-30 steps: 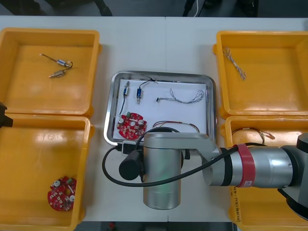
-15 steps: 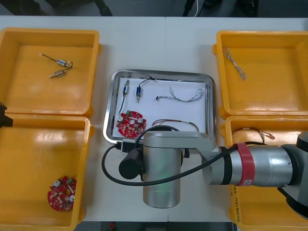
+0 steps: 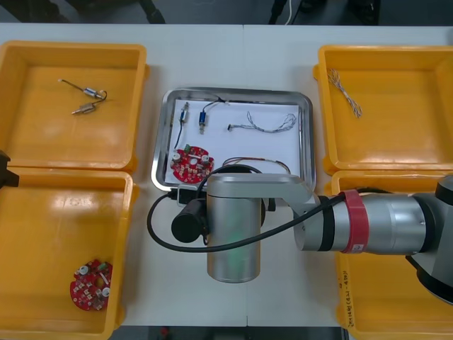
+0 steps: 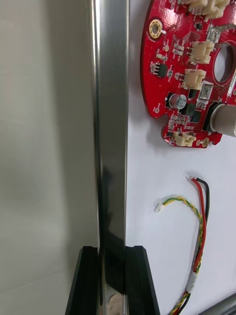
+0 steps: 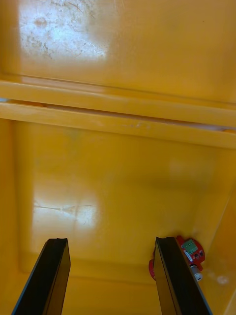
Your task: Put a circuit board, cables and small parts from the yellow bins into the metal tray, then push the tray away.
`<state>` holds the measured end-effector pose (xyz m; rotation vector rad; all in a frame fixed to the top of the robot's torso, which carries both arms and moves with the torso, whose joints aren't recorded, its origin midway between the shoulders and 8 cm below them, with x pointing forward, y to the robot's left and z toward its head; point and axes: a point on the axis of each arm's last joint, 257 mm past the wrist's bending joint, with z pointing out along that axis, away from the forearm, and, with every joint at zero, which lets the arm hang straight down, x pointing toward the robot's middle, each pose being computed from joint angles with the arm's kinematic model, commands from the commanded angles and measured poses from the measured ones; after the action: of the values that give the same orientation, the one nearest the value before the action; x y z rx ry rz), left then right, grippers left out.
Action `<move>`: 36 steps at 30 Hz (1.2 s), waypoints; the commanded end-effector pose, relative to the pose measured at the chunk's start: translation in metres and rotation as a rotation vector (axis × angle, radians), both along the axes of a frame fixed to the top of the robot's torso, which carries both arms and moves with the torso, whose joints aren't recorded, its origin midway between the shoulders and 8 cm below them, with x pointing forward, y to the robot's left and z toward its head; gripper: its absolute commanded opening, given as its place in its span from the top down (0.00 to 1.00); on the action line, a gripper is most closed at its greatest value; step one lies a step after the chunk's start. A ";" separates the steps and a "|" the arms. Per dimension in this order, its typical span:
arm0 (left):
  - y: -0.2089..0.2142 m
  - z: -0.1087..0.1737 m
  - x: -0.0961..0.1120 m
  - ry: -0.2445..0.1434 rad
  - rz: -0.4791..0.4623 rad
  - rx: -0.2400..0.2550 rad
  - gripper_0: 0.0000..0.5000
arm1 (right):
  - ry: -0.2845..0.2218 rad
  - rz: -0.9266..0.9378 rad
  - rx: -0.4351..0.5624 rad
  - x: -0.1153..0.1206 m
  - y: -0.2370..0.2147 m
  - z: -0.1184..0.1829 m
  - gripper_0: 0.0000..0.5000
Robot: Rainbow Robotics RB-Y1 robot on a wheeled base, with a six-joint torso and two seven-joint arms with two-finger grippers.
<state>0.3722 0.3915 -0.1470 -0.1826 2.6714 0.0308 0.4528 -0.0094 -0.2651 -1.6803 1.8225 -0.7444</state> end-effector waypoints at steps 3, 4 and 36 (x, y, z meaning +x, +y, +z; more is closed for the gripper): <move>0.004 0.005 -0.003 -0.017 -0.049 0.037 0.00 | -0.073 0.088 -0.058 0.018 0.020 0.025 1.00; 0.004 0.005 -0.003 -0.017 -0.049 0.037 0.00 | -0.078 0.090 -0.060 0.020 0.020 0.026 1.00; 0.004 0.005 -0.003 -0.017 -0.049 0.037 0.00 | -0.171 0.080 -0.075 0.078 0.022 0.065 1.00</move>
<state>0.3722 0.3914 -0.1470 -0.1825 2.6713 0.0309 0.5262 -0.0131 -0.2246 -1.6508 1.7112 -0.8974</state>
